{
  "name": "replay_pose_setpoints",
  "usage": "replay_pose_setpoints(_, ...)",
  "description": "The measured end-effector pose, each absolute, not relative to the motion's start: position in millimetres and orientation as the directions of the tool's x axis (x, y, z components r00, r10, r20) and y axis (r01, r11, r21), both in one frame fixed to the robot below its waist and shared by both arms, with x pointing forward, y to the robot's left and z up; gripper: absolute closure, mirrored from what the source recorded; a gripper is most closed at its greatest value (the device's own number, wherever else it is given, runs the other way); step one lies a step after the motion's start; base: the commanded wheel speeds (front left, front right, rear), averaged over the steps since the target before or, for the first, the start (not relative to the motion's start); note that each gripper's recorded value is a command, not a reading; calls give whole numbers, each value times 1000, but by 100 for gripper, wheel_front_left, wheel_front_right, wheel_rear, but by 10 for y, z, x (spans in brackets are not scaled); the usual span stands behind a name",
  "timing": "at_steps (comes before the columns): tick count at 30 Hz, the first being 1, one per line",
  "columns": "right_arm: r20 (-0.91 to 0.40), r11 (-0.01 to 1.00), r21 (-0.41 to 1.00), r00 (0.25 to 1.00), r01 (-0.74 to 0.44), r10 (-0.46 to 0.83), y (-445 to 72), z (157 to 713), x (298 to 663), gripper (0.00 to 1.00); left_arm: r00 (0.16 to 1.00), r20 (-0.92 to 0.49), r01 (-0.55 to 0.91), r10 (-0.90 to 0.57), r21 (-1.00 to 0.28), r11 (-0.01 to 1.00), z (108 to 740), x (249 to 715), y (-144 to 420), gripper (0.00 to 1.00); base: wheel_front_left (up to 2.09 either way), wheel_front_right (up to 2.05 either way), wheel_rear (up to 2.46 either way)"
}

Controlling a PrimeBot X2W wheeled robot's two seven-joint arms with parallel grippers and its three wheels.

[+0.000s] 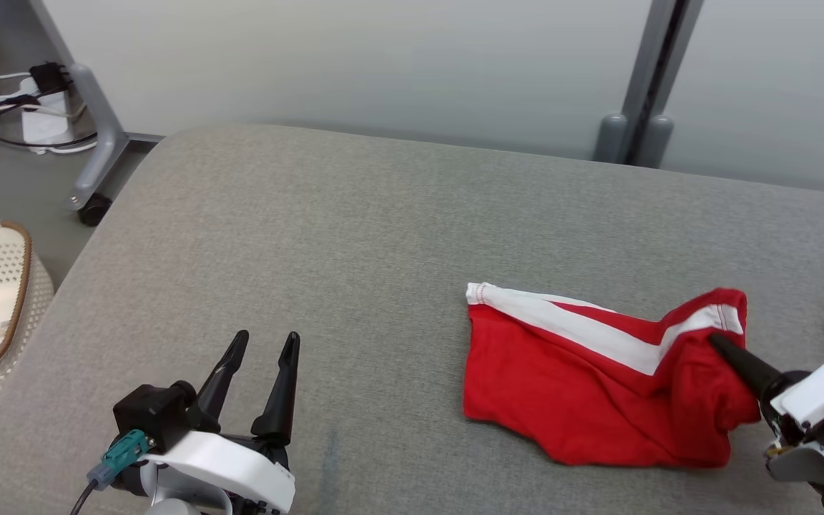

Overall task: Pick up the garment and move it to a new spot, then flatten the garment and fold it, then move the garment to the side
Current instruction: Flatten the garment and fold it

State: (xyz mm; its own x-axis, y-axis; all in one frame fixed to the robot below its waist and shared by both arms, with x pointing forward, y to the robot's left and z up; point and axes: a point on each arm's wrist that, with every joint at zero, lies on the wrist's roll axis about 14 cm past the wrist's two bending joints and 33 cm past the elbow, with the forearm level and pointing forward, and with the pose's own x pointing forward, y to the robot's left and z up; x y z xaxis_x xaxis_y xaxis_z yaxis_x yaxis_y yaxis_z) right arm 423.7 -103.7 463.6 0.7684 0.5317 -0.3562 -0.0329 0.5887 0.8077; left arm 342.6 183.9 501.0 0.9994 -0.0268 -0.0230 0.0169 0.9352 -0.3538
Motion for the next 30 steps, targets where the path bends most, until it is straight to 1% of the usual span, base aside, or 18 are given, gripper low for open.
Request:
replay_pose_setpoints(5,-294,497,866,747,-57,597,-741,4774,4417,100,999,-36,-23,11,-361,932,4975,3359,1941,0,0,0,0)
replay_pose_setpoints(6,-281,472,880,734,-61,619,-656,4792,4447,100,999,-40,-33,19,-363,931,4964,3343,1961,0,0,0,0)
replay_pose_setpoints(7,-251,408,911,695,-66,674,-412,4807,4469,100,998,-45,-49,35,-366,929,4946,3310,1999,0,0,0,0)
replay_pose_setpoints(8,-244,388,919,674,-69,698,-284,4802,4464,100,998,-49,-60,45,-367,928,4934,3290,2023,0,0,0,0)
replay_pose_setpoints(12,-236,353,932,605,-80,761,160,4752,4427,100,994,-63,-109,92,-364,925,4891,3202,2152,0,0,0,0)
replay_pose_setpoints(16,-278,370,927,562,-55,779,435,4573,4364,100,989,-69,-144,128,-362,921,4873,3124,2248,0,0,0,0)
replay_pose_setpoints(19,-301,385,922,546,-43,782,579,4496,4350,100,987,-70,-161,146,-360,919,4874,3086,2301,0,0,0,0)
replay_pose_setpoints(20,-305,388,921,540,-43,784,621,4486,4347,80,986,-70,-164,149,-359,919,4874,3080,2311,0,0,0,0)
replay_pose_setpoints(21,-305,386,922,540,-41,785,649,4486,4347,52,986,-68,-165,150,-359,919,4876,3080,2314,0,0,0,0)
replay_pose_setpoints(22,-308,390,920,540,-40,783,665,4479,4345,0,986,-67,-164,150,-358,919,4879,3081,2316,0,0,0,0)
replay_pose_setpoints(26,-303,389,920,557,-40,774,664,4503,4351,0,988,-68,-153,137,-357,922,4875,3115,2286,0,0,0,0)
replay_pose_setpoints(30,-233,352,932,606,-84,761,601,4731,4415,0,993,-60,-119,104,-361,925,4892,3181,2192,0,0,0,0)
